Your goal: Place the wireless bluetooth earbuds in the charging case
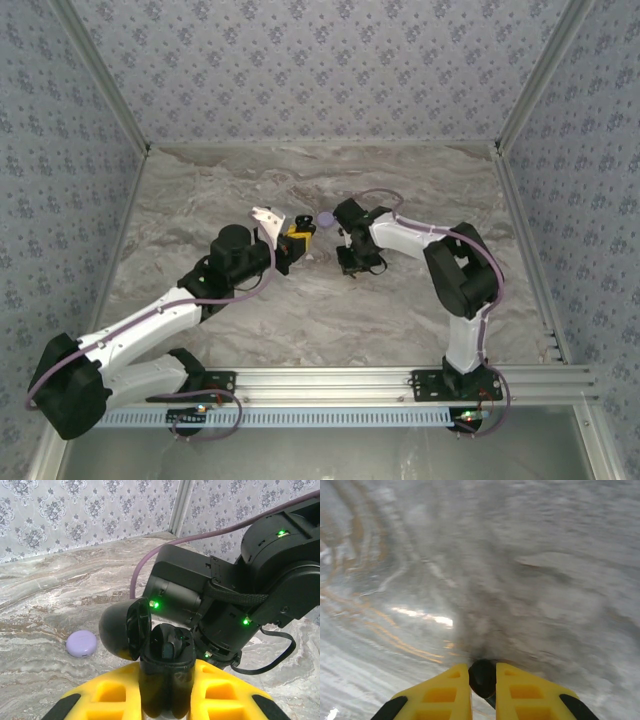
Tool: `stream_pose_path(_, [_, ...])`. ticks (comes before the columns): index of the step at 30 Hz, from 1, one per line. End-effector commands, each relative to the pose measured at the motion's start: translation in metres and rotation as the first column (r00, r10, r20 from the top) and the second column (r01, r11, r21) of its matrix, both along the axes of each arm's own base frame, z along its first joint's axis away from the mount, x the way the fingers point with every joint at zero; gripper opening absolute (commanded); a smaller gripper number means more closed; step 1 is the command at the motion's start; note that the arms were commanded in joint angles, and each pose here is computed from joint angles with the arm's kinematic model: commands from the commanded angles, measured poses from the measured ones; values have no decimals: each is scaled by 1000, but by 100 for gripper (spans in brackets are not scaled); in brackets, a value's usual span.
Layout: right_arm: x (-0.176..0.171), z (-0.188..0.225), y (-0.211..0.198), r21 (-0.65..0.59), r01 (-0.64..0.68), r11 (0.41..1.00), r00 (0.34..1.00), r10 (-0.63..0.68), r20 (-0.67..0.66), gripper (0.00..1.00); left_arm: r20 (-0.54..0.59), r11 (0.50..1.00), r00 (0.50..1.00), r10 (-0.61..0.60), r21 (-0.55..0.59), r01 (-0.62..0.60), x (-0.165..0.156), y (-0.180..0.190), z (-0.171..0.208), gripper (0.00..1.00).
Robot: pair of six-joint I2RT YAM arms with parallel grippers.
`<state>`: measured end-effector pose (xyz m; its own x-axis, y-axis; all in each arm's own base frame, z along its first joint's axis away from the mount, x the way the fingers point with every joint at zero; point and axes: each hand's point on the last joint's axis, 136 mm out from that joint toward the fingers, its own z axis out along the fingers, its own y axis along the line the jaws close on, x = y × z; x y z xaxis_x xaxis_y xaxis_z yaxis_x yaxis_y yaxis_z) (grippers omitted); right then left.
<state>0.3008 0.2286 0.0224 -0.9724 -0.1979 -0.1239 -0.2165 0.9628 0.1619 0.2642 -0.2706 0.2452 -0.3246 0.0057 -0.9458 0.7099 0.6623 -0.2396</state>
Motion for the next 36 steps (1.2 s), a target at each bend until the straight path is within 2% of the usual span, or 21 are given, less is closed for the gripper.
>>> stream_pose_path(1, [9,8,-26,-14,155,988,987,-154,53,16,31,1000,999,5,-12,-5,-2,2,10,16])
stream_pose_path(6, [9,6,-57,-31,288,957,956,-285,64,17,30,1000,1000,6,-11,-6,-2,2,9,16])
stream_pose_path(13, [6,-5,-72,-56,336,940,942,-334,32,17,30,1000,1000,7,-8,-7,-1,2,8,16])
stream_pose_path(18, [8,-2,-71,-55,325,944,945,-324,40,30,29,1000,1000,4,-10,-4,-1,0,9,16])
stream_pose_path(24, [13,16,-70,-96,187,978,981,-181,65,38,30,1000,1000,4,-9,-4,-1,0,10,16])
stream_pose_path(31, [13,22,-56,-114,-31,993,999,32,9,38,29,1000,1000,3,-7,-2,0,0,9,16])
stream_pose_path(36, [12,18,-59,-163,-77,984,997,75,-16,36,28,1000,1000,3,-7,-3,0,0,9,16])
